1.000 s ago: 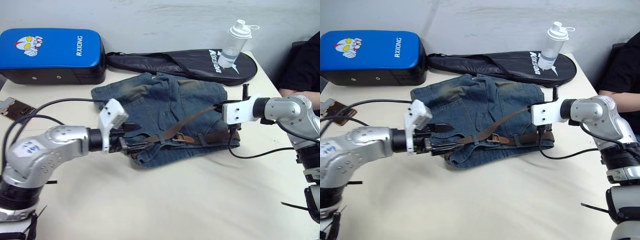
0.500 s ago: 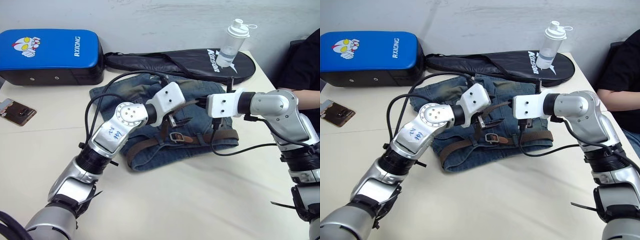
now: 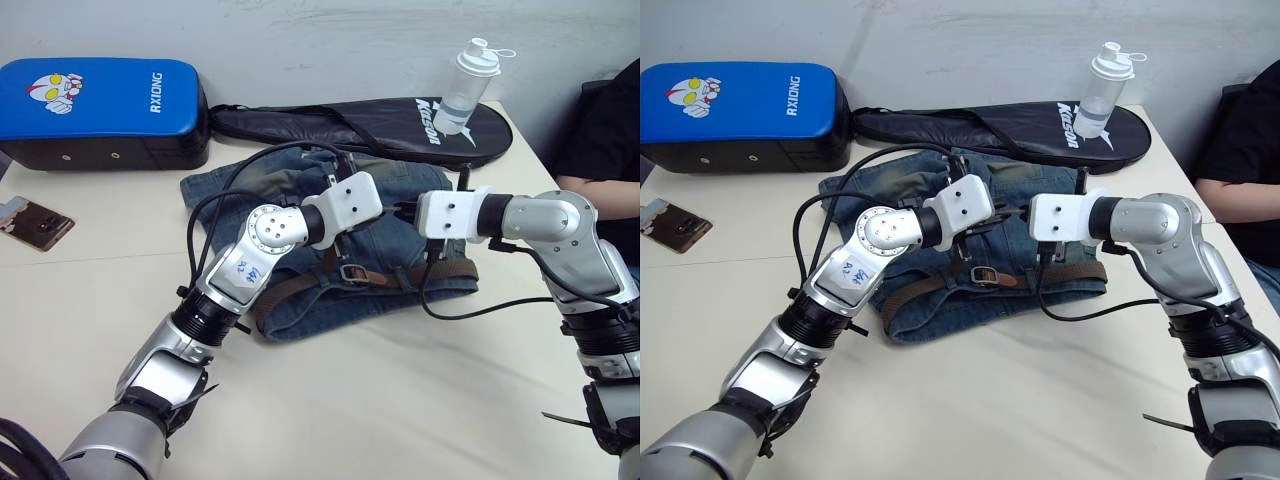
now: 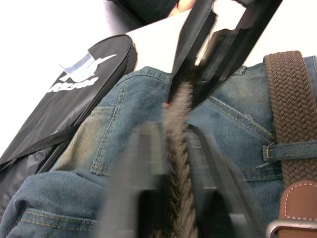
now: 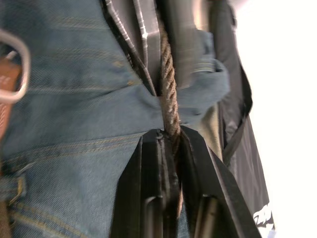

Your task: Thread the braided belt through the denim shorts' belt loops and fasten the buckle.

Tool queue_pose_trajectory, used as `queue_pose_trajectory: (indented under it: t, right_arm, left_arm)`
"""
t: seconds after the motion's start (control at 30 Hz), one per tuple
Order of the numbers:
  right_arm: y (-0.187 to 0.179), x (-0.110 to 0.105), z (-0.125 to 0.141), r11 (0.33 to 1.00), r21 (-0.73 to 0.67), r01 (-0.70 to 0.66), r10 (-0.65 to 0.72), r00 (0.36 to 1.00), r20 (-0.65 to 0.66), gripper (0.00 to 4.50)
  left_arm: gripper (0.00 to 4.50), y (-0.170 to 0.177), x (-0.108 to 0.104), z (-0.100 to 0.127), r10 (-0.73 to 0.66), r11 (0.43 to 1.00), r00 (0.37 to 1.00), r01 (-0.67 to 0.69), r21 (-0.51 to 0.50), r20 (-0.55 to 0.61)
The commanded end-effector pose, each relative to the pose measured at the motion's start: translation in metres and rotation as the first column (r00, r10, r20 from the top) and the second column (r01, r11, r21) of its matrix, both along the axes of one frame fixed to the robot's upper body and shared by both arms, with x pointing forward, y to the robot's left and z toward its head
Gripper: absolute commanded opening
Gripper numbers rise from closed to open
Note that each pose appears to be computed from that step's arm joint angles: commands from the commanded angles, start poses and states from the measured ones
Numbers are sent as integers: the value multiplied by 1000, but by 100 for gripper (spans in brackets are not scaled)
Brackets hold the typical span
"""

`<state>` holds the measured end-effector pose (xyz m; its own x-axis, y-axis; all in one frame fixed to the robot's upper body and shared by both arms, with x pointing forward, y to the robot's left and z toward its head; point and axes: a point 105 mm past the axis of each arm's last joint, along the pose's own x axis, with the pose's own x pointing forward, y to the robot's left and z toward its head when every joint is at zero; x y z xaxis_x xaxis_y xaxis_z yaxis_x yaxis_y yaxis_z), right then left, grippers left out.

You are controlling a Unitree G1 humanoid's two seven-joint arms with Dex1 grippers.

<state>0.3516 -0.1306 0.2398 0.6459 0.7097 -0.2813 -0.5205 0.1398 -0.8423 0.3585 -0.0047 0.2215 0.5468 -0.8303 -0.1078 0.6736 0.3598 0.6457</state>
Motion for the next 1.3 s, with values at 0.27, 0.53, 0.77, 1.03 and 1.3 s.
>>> queue_pose_trajectory:
  t: [0.27,0.53,0.77,1.03,1.3]
  right_arm:
    - [-1,-33,-26,998,51,-43,51,985,-162,447]
    - [26,-55,-69,989,119,-84,119,940,-321,447]
    - [23,-35,-100,988,147,37,23,922,-387,447]
    - [26,-20,-106,980,174,99,-22,917,-398,364]
    - [24,-15,-79,927,318,200,-15,865,-501,40]
  left_arm:
    - [0,80,7,-22,198,960,947,-239,-143,-253]
    - [0,93,-8,-41,196,953,911,-265,-149,-363]
    - [0,91,-12,-36,187,948,915,-263,-178,-359]
    - [0,97,-20,-32,181,950,921,-254,-180,-345]
    - [0,113,-33,-39,218,941,909,-292,-172,-355]
